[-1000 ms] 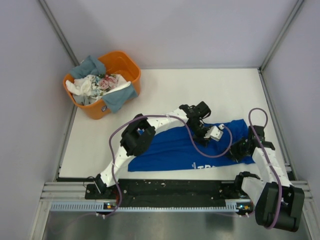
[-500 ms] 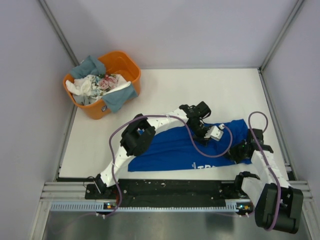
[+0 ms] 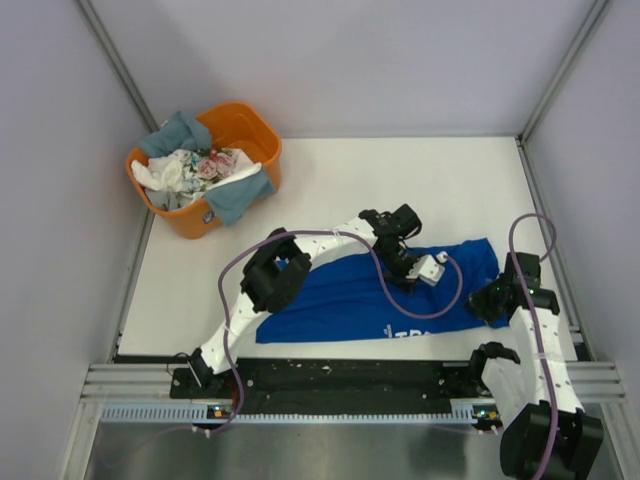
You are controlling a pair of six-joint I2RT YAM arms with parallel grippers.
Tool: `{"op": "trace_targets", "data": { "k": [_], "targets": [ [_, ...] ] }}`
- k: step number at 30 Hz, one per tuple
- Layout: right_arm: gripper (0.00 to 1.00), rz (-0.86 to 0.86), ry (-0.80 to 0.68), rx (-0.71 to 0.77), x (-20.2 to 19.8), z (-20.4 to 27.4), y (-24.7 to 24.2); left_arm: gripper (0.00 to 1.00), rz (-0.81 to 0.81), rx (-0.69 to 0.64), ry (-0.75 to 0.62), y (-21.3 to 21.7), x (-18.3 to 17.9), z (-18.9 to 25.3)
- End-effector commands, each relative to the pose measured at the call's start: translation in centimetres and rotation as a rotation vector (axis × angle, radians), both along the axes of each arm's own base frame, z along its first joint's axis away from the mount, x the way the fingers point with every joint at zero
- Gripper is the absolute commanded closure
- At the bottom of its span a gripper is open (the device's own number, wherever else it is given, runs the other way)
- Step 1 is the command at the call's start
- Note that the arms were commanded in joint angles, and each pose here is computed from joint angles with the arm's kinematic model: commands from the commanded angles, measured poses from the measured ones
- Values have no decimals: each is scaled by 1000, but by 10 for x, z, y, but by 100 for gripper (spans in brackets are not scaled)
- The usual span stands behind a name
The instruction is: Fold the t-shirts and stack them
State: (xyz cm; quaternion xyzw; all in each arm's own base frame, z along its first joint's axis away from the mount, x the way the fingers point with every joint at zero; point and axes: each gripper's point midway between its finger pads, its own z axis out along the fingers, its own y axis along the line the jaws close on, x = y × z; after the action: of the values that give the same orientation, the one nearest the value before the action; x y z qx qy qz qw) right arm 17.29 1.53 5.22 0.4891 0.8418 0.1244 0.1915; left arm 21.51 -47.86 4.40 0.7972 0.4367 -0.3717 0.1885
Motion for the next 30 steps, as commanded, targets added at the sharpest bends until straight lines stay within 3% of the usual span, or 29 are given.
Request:
{"op": "trace_targets", "data": {
  "k": [1,8,13,21,23,27,30],
  "targets": [
    [100,-26,65,-32,-17,2,-9,99,-85,-59,-6,-1,-17,26],
    [99,19,-13,-7,2,9,-5,99,-78,-31,-44,3,-12,21],
    [79,76,-45,7,18,3,-3,99,-78,-34,-43,2,-12,22],
    [70,137,-104,111,29,-8,16,99,-76,-40,-36,0,-12,24],
    [69,125,-95,108,27,-10,15,99,-74,-39,-36,0,-12,23],
    [58,116,-45,110,19,-22,15,99,-73,-42,-36,-1,-11,25],
    [58,129,-47,132,22,-24,18,99,-73,-42,-31,-1,-12,25]
  ]
}}
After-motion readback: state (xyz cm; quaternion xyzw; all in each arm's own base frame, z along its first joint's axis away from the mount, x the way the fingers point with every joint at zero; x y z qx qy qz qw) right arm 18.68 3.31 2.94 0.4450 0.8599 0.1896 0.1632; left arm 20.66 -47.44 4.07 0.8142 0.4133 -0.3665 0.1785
